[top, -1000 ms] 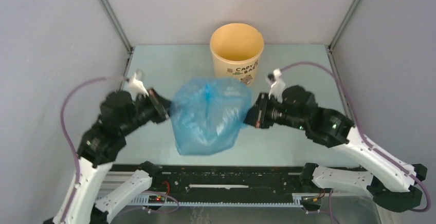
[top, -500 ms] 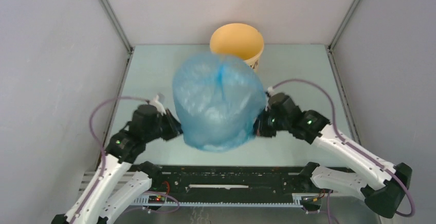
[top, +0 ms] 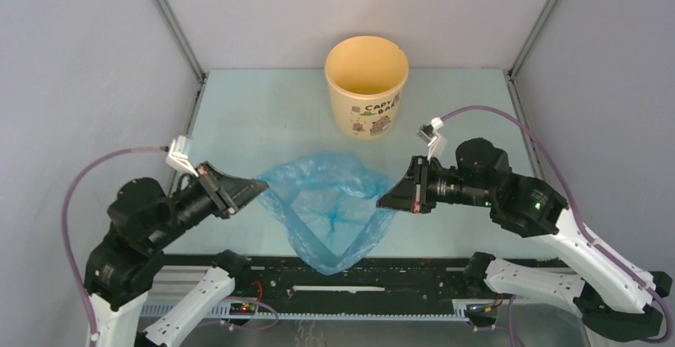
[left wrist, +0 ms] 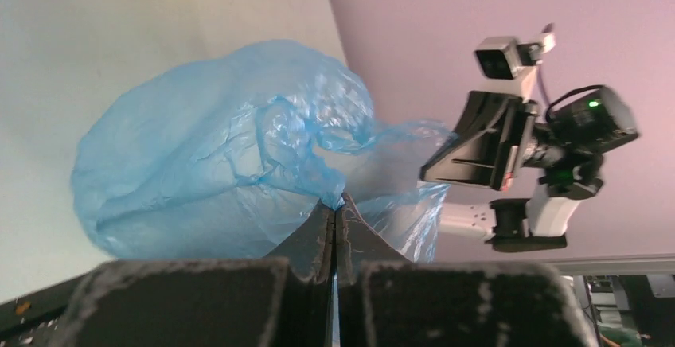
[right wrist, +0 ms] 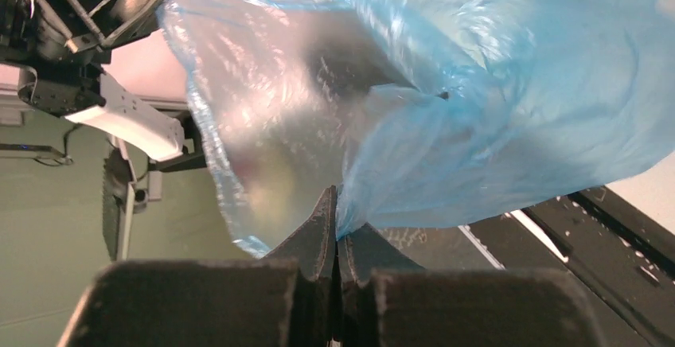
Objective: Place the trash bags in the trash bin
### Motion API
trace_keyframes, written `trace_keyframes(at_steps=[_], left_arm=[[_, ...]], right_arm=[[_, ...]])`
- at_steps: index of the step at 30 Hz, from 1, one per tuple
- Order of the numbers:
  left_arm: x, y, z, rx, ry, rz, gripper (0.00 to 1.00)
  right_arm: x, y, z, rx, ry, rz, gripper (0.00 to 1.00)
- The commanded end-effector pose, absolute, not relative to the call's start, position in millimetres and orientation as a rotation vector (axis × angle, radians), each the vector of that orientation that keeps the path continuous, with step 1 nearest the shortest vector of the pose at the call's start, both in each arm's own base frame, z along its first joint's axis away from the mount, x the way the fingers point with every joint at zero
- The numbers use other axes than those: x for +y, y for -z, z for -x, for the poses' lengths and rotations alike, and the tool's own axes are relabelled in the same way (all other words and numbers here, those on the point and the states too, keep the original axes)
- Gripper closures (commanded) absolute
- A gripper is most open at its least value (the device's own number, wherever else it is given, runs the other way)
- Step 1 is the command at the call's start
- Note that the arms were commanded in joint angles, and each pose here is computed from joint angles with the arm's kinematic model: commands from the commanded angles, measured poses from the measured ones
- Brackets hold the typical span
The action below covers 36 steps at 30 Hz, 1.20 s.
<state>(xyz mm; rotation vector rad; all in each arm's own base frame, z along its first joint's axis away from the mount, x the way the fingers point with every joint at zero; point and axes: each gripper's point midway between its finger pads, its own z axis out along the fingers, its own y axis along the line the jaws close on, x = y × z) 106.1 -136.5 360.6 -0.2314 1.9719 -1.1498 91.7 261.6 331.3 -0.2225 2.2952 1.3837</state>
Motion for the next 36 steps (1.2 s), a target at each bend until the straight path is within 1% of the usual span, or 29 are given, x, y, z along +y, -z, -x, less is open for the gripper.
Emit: trace_keyframes(at_steps=[1, 3, 5, 9, 12, 14, 15, 17, 19, 21, 23, 25, 27, 29, 33, 36], left_arm=[[-136, -392, -119, 1.97, 1.091, 0.215, 1.0], [-136, -387, -128, 2.004, 1.049, 0.23, 1.0], [-136, -365, -134, 2.061, 1.017, 0.275, 1.0], [-136, -313, -137, 2.172, 0.984, 0.362, 1.0], [-132, -278, -139, 2.21, 0.942, 0.423, 1.0], [-134, -268, -142, 2.234, 0.939, 0.435, 1.0], [-136, -272, -146, 2.23, 0.949, 0.431, 1.0], [-140, -310, -159, 2.152, 0.992, 0.398, 1.0], [-143, -364, -171, 2.053, 1.02, 0.339, 1.0], [-142, -430, -174, 1.925, 1.033, 0.259, 1.0], [-137, -486, -171, 1.801, 1.03, 0.204, 1.0], [-127, -511, -163, 1.727, 1.006, 0.199, 1.0], [-118, -502, -161, 1.731, 0.961, 0.235, 1.0], [-111, -470, -162, 1.789, 0.909, 0.291, 1.0], [-104, -406, -158, 1.895, 0.868, 0.383, 1.0], [-96, -392, -150, 1.892, 0.846, 0.412, 1.0]], right_arm=[[264, -352, -106, 2.26, -1.424, 0.154, 1.0], [258, -352, -116, 2.24, -1.387, 0.12, 1.0], [248, -338, -123, 2.275, -1.305, 0.08, 1.0], [243, -281, -124, 2.432, -1.204, 0.03, 1.0], [250, -242, -119, 2.533, -1.203, 0.009, 1.0], [260, -238, -123, 2.541, -1.248, 0.01, 1.0], [267, -246, -128, 2.519, -1.292, 0.023, 1.0], [285, -277, -143, 2.445, -1.357, 0.071, 1.0], [300, -319, -158, 2.366, -1.381, 0.135, 1.0], [311, -367, -166, 2.279, -1.396, 0.194, 1.0], [319, -412, -164, 2.178, -1.41, 0.267, 1.0], [322, -439, -157, 2.108, -1.429, 0.307, 1.0], [322, -438, -154, 2.096, -1.457, 0.299, 1.0], [320, -417, -155, 2.124, -1.471, 0.252, 1.0], [314, -358, -155, 2.23, -1.485, 0.151, 1.0], [305, -324, -154, 2.33, -1.396, 0.112, 1.0]])
